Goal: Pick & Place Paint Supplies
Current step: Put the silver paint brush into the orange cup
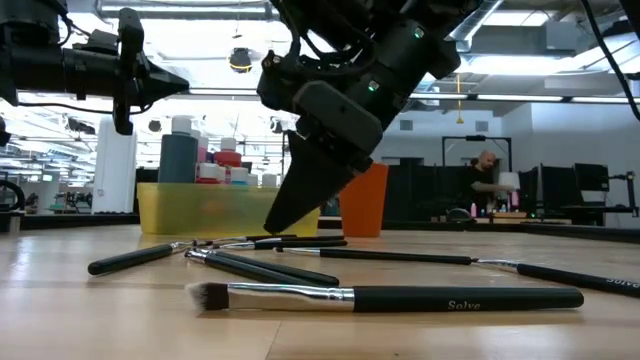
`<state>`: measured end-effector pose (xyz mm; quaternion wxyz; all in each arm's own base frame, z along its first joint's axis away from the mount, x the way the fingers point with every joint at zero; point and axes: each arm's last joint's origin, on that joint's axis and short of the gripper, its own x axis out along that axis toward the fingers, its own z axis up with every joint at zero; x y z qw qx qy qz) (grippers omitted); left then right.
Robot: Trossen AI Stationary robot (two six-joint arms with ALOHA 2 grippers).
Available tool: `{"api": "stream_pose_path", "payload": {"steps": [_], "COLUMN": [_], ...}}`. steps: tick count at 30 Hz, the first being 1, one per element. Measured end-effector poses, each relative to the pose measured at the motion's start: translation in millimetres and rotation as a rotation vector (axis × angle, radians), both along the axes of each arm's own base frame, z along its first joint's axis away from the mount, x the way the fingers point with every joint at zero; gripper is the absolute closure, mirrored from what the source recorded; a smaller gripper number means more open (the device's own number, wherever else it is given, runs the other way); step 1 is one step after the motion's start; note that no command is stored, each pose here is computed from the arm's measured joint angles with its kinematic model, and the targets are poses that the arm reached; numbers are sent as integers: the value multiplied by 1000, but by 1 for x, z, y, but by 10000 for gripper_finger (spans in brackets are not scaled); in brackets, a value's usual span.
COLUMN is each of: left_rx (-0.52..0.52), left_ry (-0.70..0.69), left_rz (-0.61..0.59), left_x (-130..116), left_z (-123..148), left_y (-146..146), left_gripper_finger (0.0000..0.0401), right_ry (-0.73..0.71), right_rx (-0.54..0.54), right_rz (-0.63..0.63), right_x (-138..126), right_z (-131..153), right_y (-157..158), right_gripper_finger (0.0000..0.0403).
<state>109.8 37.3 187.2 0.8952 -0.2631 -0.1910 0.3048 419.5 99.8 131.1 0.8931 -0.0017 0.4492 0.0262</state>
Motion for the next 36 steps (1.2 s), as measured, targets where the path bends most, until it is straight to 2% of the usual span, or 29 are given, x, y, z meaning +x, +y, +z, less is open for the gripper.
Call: {"api": "stream_pose_path", "payload": {"steps": [5,10,15,19,24,26,33,36], "left_rx": [0,0,0,0,0,0,0,0], "left_ry": [-1,-1,-1,-1,0,-1,-1,-1], "left_rz": [0,0,0,0,0,0,1,0], "left_x": [0,0,0,0,0,0,0,0], "left_z": [0,0,0,0,0,0,0,0], "left_y": [0,0,0,0,0,0,0,0], "left_gripper_finger": [400,400,400,400,400,400,400,400], "right_ry": [-46,-24,-7,5,30,33,42,-10], "right_rx": [-13,16,9,6,12,13,12,27], "right_rz": [-22,-61,-68,-70,-94,-93,-74,-91], "right_x": [5,7,6,5,4,4,-3,-1], "right_z": [-3,-21,-24,-25,-26,-27,-6,13], "right_y": [1,7,11,9,5,4,-3,-9], "right_gripper_finger": [281,280,290,318,392,395,401,391]}}
